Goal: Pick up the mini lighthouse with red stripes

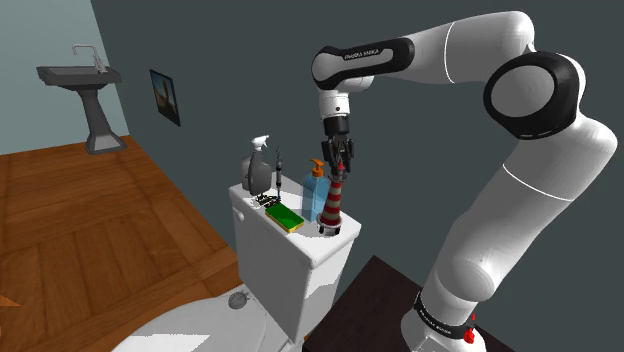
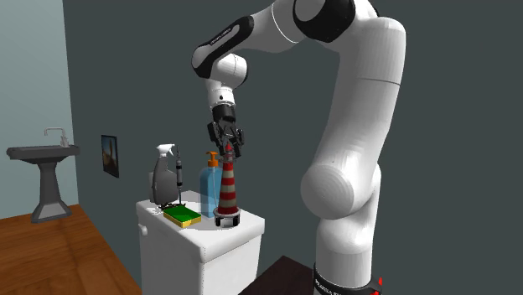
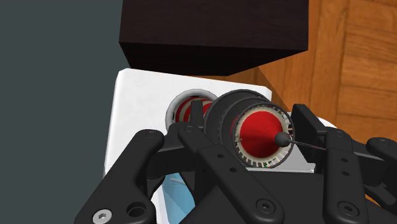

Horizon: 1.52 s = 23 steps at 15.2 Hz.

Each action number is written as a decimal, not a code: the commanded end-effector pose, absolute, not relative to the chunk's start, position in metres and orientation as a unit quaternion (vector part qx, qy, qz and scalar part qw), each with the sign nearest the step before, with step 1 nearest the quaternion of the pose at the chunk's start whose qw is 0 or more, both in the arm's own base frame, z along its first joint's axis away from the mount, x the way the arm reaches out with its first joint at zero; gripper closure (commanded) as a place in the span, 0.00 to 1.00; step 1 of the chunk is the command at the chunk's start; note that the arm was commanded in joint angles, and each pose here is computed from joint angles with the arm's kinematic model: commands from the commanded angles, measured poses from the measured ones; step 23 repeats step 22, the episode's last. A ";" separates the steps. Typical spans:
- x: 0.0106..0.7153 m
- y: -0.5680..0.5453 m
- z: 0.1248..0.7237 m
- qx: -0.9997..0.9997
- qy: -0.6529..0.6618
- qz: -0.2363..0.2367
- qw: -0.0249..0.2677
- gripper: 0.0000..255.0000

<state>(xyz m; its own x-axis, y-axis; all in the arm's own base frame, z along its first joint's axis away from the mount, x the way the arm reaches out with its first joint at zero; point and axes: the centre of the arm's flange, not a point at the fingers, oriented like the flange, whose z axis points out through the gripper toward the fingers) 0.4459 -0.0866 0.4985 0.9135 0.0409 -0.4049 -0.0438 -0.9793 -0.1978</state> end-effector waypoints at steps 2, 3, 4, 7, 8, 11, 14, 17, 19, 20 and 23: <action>0.446 -0.086 0.498 -0.973 0.001 0.209 0.102 1.00; 0.446 -0.086 0.498 -0.973 0.001 0.209 0.102 1.00; 0.446 -0.086 0.498 -0.973 0.001 0.209 0.102 1.00; 0.445 -0.087 0.508 -0.973 0.001 0.209 0.102 1.00; 0.445 -0.087 0.513 -0.973 0.001 0.209 0.102 1.00; 0.445 -0.087 0.529 -0.973 0.001 0.209 0.102 1.00; 0.445 -0.087 0.545 -0.973 0.001 0.209 0.102 1.00; 0.445 -0.087 0.561 -0.973 0.001 0.209 0.102 1.00; 0.445 -0.087 0.571 -0.973 0.001 0.209 0.102 1.00; 0.445 -0.087 0.577 -0.973 0.001 0.209 0.102 1.00; 0.445 -0.087 0.578 -0.973 0.001 0.209 0.102 1.00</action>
